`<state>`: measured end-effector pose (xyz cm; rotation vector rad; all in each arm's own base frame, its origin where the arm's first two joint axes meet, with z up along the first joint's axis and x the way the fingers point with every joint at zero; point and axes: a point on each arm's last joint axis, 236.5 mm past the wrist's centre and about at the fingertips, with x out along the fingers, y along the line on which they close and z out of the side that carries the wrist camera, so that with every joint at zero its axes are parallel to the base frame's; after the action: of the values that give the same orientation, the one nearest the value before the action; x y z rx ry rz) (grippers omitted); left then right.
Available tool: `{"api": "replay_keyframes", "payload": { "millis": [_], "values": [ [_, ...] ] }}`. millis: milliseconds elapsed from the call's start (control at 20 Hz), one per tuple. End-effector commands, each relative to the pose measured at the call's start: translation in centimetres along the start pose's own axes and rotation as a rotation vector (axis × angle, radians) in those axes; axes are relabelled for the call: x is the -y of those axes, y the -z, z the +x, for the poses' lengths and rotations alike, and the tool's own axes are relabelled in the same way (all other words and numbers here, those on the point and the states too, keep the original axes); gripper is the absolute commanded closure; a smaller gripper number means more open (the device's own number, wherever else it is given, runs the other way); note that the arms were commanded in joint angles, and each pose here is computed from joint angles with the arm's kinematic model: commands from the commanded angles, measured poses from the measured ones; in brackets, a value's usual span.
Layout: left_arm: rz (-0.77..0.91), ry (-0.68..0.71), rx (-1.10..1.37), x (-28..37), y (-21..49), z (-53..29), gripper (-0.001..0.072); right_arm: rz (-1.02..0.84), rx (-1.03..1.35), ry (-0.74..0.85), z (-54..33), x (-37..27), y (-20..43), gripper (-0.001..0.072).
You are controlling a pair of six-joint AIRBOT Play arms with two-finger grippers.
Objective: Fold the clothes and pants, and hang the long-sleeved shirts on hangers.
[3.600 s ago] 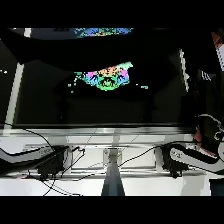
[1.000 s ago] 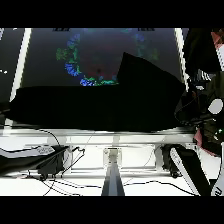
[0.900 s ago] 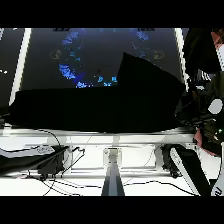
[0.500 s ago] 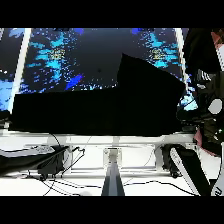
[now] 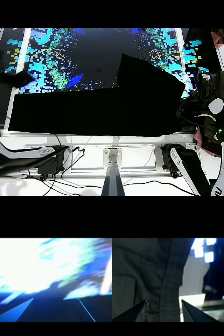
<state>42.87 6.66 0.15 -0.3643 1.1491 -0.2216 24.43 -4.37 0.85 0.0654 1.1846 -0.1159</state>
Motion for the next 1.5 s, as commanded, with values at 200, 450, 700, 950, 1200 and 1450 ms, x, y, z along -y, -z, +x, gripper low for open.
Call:
{"api": "replay_keyframes", "payload": {
  "millis": [200, 450, 700, 950, 1200, 1450],
  "values": [
    [0.393, 0.396, -0.064, 27.9, 4.3, 12.2, -0.0004, 0.004, 0.059, -0.002, -0.1, 0.0, -1.4, 0.0224],
    [0.443, 0.371, -0.031, 33.9, 7.9, 18.7, 0.0015, 0.006, 0.06, -0.007, -0.1, -0.2, -1.4, 0.0224],
    [0.414, 0.378, -0.093, 35.0, 9.7, 21.5, 0.0021, 0.006, 0.061, -0.007, -0.1, -0.2, -1.4, 0.0225],
    [0.396, 0.409, -0.117, 37.3, 9.1, 23.5, 0.015, 0.006, 0.079, -0.005, -0.1, -0.1, -1.9, 0.0224],
    [0.436, 0.423, -0.126, 38.7, 8.8, 25.0, 0.039, 0.007, 0.077, -0.006, -0.1, -0.1, -1.8, 0.0224],
    [0.624, 0.304, -0.106, 36.4, 7.2, 24.6, 0.0693, 0.007, 0.069, -0.007, -0.1, -0.2, -1.6, 0.0224]
  ]
}}
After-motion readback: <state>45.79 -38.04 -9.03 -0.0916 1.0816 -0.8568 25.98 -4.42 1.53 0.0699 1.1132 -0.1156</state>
